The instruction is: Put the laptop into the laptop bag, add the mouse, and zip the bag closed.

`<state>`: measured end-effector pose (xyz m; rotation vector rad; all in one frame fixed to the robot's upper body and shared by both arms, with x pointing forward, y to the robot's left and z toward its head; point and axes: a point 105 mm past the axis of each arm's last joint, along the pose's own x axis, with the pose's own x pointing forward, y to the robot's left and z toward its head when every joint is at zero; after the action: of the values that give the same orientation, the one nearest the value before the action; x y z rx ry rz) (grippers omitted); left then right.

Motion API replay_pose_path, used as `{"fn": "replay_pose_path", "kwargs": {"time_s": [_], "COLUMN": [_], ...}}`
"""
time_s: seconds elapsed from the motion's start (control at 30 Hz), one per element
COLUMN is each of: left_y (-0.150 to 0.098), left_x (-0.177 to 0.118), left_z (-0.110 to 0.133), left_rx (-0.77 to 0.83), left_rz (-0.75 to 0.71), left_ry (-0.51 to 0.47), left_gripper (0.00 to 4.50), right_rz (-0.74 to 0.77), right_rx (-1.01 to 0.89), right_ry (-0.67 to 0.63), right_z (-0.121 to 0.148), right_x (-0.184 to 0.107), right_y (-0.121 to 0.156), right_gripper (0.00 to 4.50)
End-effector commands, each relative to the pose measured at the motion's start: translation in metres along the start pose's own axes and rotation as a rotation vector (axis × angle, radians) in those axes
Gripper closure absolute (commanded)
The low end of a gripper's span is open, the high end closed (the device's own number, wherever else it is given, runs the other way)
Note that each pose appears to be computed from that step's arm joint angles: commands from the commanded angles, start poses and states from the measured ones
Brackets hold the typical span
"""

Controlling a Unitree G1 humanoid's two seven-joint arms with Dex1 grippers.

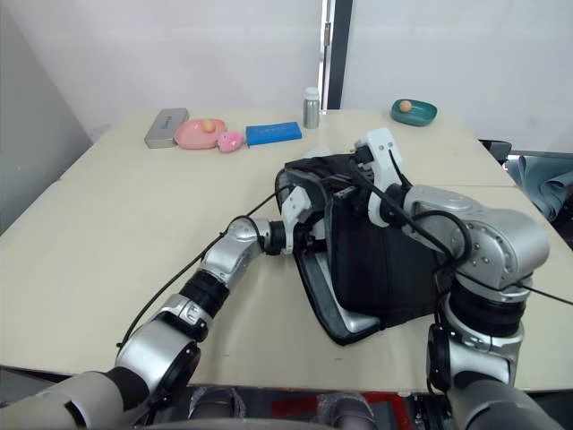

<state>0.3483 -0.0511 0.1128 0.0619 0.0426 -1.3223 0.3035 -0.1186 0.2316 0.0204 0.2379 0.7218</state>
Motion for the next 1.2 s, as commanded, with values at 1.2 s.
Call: {"fn": "replay_pose_path", "kwargs": {"time_s": [1.2], "left_y": [0.008], "left_x": [-0.237], "left_z": [0.048], "left_rx": [-0.139], "left_rz": [-0.039], "left_ry": [0.166], "left_gripper": [0.03], "right_rz": [0.101], "right_rx": [-0.061], "right_ry": [-0.045], "right_z": [-0.006], "right_x": [0.002], "right_y": [0.021], "right_gripper": [4.5]}}
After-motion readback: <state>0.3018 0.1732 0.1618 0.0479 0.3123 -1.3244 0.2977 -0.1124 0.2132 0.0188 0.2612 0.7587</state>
